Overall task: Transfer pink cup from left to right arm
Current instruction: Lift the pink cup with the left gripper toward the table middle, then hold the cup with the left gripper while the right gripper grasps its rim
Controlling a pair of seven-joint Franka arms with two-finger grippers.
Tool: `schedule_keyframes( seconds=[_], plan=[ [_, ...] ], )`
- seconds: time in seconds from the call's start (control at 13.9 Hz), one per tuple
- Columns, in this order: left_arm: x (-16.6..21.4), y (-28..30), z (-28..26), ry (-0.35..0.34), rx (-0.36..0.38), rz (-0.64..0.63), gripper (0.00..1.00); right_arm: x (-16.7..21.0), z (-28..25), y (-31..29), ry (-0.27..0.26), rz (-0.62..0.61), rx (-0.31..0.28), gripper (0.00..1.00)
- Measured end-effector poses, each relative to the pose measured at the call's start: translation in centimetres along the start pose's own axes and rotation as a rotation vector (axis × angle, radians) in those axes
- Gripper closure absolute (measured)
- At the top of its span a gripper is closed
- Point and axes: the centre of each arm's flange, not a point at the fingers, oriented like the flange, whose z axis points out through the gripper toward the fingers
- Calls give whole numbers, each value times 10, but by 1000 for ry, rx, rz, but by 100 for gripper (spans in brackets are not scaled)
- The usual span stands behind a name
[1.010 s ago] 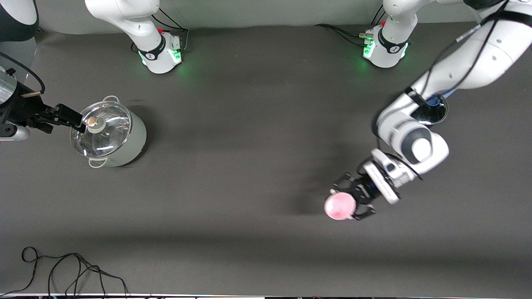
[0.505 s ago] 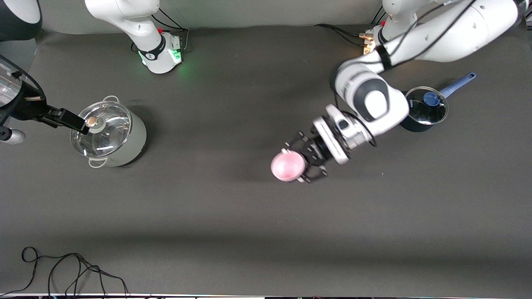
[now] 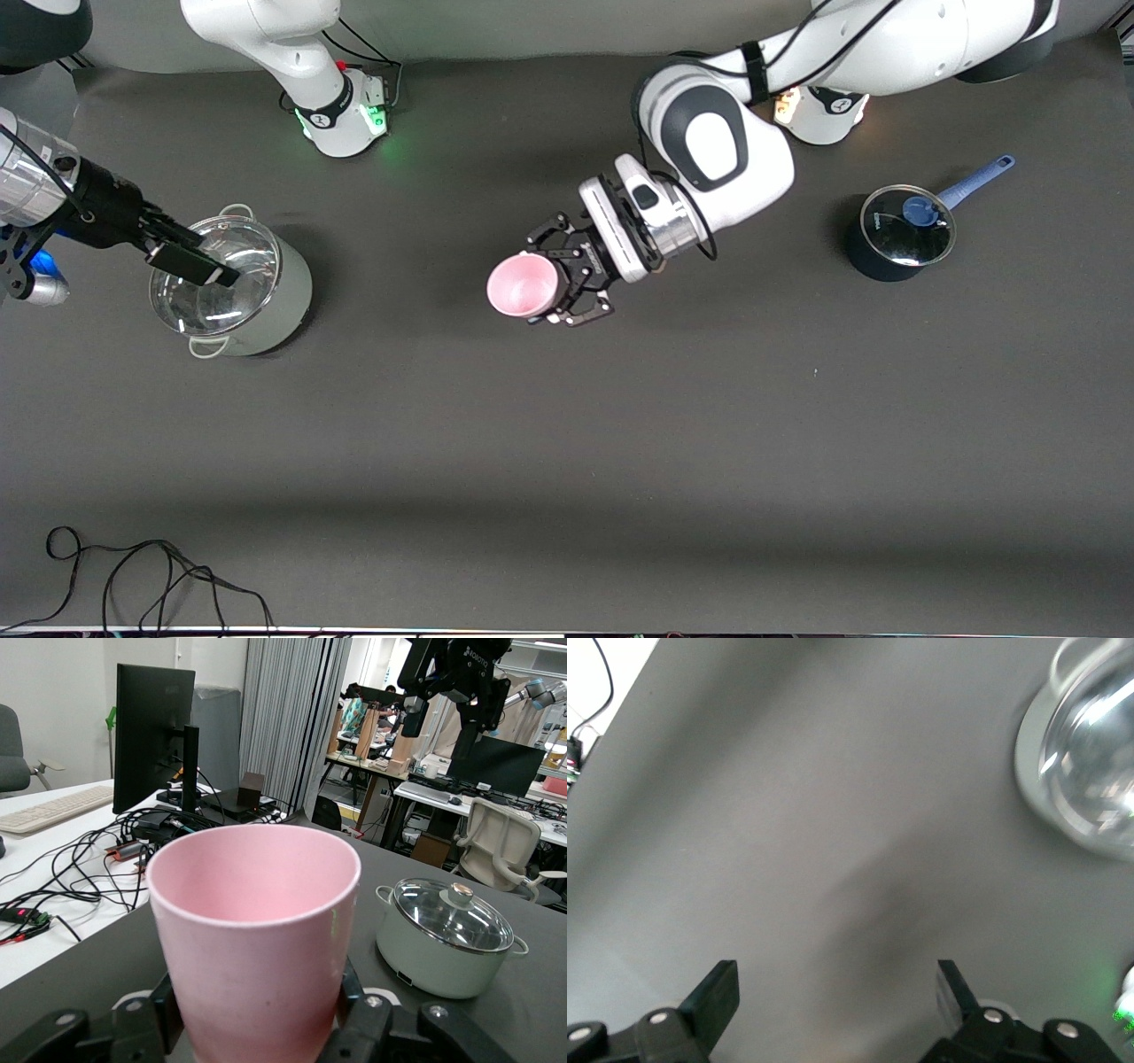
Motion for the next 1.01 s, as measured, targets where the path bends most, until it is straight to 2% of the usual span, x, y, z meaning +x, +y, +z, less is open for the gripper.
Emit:
schedule_keyframes(
  seconds=[0.29,0.51,1.01],
  plan=[
    [10,1,4,8,19,-17,33,-73,4,-64,-16,160,28,3],
    [7,0,6,1,24,-17,33,-120,21,-115,-23,248,28,3],
    [7,-3,6,2,30,-19,33,-150,65,-192,-17,369,96,3]
  ],
)
